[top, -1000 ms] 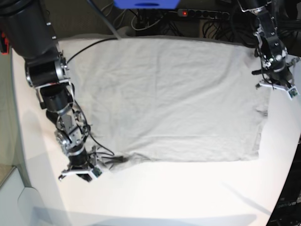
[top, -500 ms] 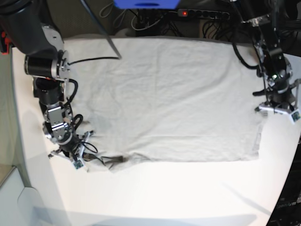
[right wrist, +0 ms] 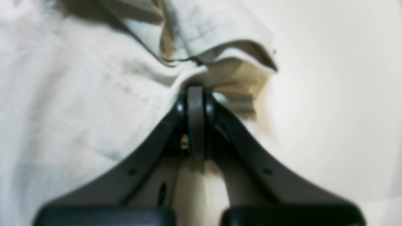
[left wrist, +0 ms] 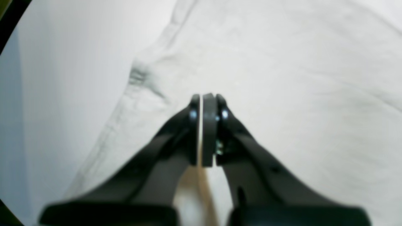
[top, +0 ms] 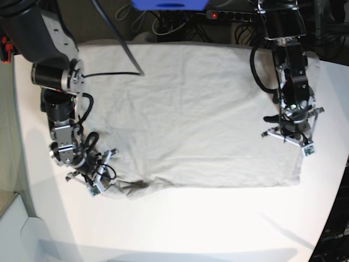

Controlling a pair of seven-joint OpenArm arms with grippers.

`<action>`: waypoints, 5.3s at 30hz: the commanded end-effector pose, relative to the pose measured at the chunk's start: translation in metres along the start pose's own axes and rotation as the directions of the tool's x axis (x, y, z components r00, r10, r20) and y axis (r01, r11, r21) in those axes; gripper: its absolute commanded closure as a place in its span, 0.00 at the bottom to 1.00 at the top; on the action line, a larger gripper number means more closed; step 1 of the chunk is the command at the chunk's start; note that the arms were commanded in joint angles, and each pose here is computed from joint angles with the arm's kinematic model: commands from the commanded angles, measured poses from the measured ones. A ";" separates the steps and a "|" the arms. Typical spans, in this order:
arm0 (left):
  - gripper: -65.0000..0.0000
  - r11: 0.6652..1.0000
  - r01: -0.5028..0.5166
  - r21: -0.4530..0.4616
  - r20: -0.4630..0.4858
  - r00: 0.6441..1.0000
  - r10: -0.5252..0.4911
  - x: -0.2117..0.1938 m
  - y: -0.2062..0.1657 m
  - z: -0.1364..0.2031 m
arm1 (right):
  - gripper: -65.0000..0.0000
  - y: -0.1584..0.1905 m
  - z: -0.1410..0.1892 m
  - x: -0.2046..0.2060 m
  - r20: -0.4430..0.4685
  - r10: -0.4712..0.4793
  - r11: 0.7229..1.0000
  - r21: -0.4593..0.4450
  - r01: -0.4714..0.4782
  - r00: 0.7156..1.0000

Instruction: Layout the t-shirt on the table in an organized manner, then fold the t-shirt properly

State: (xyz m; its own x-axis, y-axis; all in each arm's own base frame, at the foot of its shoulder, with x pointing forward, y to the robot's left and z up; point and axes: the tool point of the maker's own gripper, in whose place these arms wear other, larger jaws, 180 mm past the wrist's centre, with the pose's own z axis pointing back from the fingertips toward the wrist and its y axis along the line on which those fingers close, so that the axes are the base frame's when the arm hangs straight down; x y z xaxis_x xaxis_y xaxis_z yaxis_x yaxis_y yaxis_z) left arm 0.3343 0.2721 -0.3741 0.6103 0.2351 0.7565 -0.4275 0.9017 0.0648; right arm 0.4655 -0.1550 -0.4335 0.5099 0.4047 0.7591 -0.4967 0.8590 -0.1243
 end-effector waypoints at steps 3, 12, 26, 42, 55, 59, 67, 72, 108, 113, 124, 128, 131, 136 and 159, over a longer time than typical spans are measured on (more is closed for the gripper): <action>0.98 1.000 0.010 0.025 0.012 1.000 -0.010 0.003 0.010 -0.004 | 1.00 0.024 0.001 -0.026 -0.103 0.029 0.994 0.110 -0.018 0.994; 0.98 0.993 0.084 0.087 -0.066 0.995 -0.079 -0.028 0.046 -0.010 | 1.00 0.018 0.025 -0.036 -0.059 0.120 0.993 0.027 -0.119 0.991; 0.98 0.979 0.086 0.183 -0.040 0.996 -0.080 -0.038 0.098 -0.006 | 1.00 0.022 0.076 -0.011 0.054 0.273 0.958 -0.109 -0.267 0.960; 0.98 0.979 0.083 0.186 -0.050 0.996 -0.075 -0.044 0.100 -0.005 | 1.00 0.021 0.064 0.026 0.032 0.352 0.932 -0.105 -0.347 0.936; 0.98 0.978 0.087 0.189 -0.049 0.996 -0.079 -0.043 0.101 -0.004 | 1.00 0.025 0.024 0.024 -0.028 0.333 0.943 0.010 -0.333 0.942; 0.98 0.979 0.085 0.187 -0.051 0.996 -0.077 -0.044 0.100 -0.004 | 1.00 0.013 0.014 0.020 -0.066 0.299 0.954 0.038 -0.298 0.952; 0.98 0.979 0.085 0.187 -0.051 0.996 -0.077 -0.044 0.100 -0.004 | 0.99 0.003 0.001 0.050 0.094 0.235 0.971 0.015 -0.237 0.967; 0.98 0.978 0.086 0.188 -0.050 0.996 -0.078 -0.044 0.101 -0.004 | 0.99 -0.037 0.007 0.084 0.219 0.334 0.921 -0.282 -0.268 0.917; 0.98 0.985 0.055 0.165 0.080 0.994 -0.069 0.005 0.088 0.010 | 1.00 -0.007 0.042 0.039 -0.049 0.436 0.897 -0.053 -0.439 0.898; 0.98 0.986 0.052 0.161 0.114 0.991 -0.071 0.017 0.085 0.015 | 1.00 -0.001 0.059 0.037 -0.105 0.471 0.872 -0.096 -0.480 0.876; 0.98 0.983 0.043 0.177 0.022 0.999 -0.048 -0.006 0.091 -0.012 | 1.00 -0.009 0.055 -0.020 -0.245 0.427 0.894 -0.028 -0.447 0.870; 0.98 0.983 0.042 0.177 0.021 0.999 -0.047 -0.006 0.091 -0.012 | 1.00 -0.012 0.037 -0.031 -0.259 0.372 0.925 0.025 -0.378 0.892; 0.98 0.983 0.043 0.177 0.020 0.999 -0.048 -0.007 0.091 -0.012 | 1.00 -0.016 0.028 -0.029 -0.256 0.337 0.940 0.049 -0.336 0.906; 0.98 0.983 0.042 0.177 0.021 0.999 -0.046 -0.006 0.090 -0.013 | 1.00 -0.028 0.014 0.001 -0.167 0.288 0.957 0.009 -0.290 0.943; 0.97 0.982 -0.050 0.181 0.048 0.998 0.042 0.039 0.100 0.019 | 0.99 -0.083 0.087 0.026 -0.213 0.125 0.939 -0.290 -0.184 0.969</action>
State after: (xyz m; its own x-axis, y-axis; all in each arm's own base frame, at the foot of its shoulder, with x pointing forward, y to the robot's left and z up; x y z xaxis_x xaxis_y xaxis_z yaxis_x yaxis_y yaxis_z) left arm 0.2952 0.3579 -0.3423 0.5861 0.2883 0.7572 -0.5713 0.8098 0.1339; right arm 0.4443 -0.2416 -0.3711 0.6247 0.5583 0.5459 -0.3707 0.8274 -0.4219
